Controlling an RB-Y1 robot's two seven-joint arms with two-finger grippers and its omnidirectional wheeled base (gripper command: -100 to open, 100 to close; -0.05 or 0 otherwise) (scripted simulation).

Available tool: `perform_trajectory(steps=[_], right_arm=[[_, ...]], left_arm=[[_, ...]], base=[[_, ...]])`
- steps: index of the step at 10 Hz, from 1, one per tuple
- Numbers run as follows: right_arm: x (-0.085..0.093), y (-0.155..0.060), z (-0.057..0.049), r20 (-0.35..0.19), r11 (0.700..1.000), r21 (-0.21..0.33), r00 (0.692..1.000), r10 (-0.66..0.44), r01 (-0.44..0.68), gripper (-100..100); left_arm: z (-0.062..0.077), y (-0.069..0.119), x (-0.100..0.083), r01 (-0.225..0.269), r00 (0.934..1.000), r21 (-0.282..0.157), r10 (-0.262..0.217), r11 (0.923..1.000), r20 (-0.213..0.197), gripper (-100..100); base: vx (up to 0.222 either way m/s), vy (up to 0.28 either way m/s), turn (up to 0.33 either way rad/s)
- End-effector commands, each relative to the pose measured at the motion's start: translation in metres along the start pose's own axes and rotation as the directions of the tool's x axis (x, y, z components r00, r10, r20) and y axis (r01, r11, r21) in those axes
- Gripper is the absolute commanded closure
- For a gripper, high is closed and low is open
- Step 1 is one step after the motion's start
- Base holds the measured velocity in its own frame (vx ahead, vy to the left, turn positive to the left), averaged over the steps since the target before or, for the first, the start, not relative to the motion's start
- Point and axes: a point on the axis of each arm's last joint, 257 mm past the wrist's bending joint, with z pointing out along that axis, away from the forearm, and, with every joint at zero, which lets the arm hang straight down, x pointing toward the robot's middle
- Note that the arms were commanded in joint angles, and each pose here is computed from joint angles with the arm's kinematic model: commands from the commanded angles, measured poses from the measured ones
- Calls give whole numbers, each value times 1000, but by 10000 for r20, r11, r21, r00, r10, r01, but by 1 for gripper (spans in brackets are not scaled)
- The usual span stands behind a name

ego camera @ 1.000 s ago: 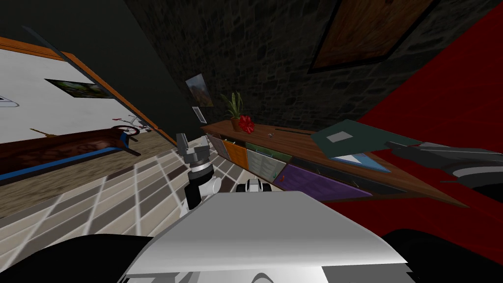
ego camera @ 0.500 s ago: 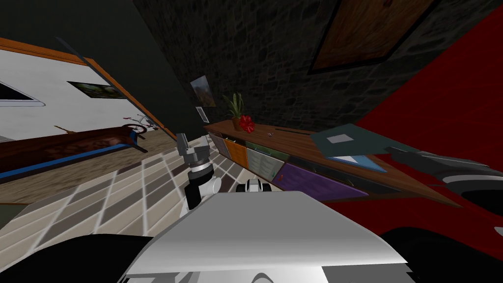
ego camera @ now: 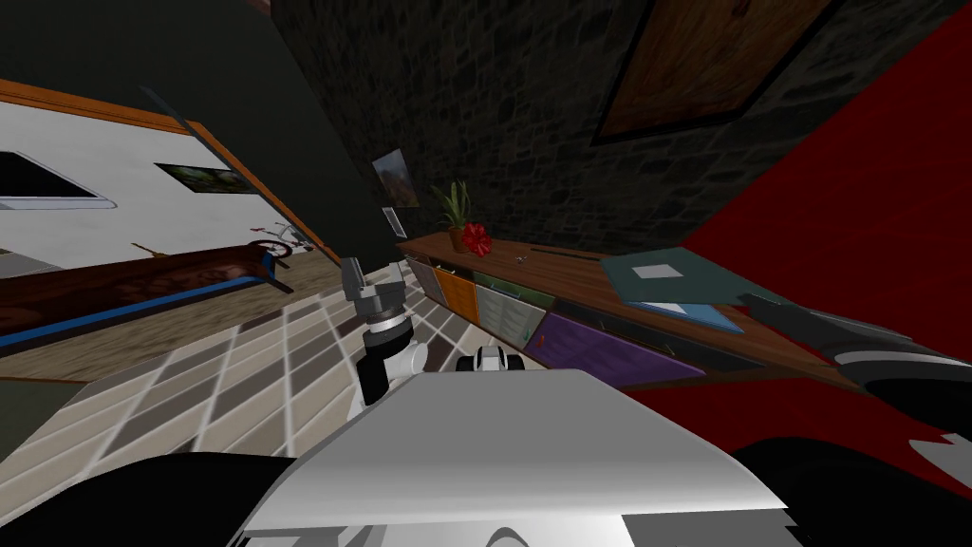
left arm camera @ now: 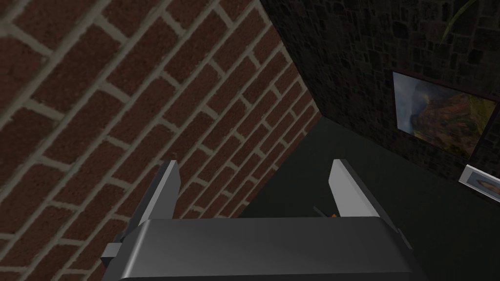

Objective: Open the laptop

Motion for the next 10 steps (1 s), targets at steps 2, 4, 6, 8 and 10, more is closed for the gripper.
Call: perform_trajectory(steps=[2, 4, 6, 8, 10], right_arm=[[-33, 14, 3, 43, 9998, -200, 10000, -67, 67, -100], [-44, 22, 4, 36, 9995, -305, 10000, -82, 83, -100], [-59, 36, 7, -3, 9988, -486, 10000, -92, 92, -100], [-58, 32, 8, 11, 9990, -443, 10000, -86, 87, 0], [-58, 32, 8, 11, 9990, -443, 10000, -88, 88, 0]], left_arm=[[0, 0, 0, -1, 10000, 0, 1, 10000, 0, 0], [0, 0, 0, -1, 10000, 0, 1, 10000, 1, 0], [0, 0, 0, -1, 10000, 0, 1, 10000, 1, 0], [0, 0, 0, 0, 10000, 0, 0, 10000, 0, 0], [0, 0, 0, 0, 10000, 0, 0, 10000, 0, 0]], base=[[28, -6, -101], [32, -3, -57], [20, -5, -76], [3, -1, -4], [0, 0, 0]])
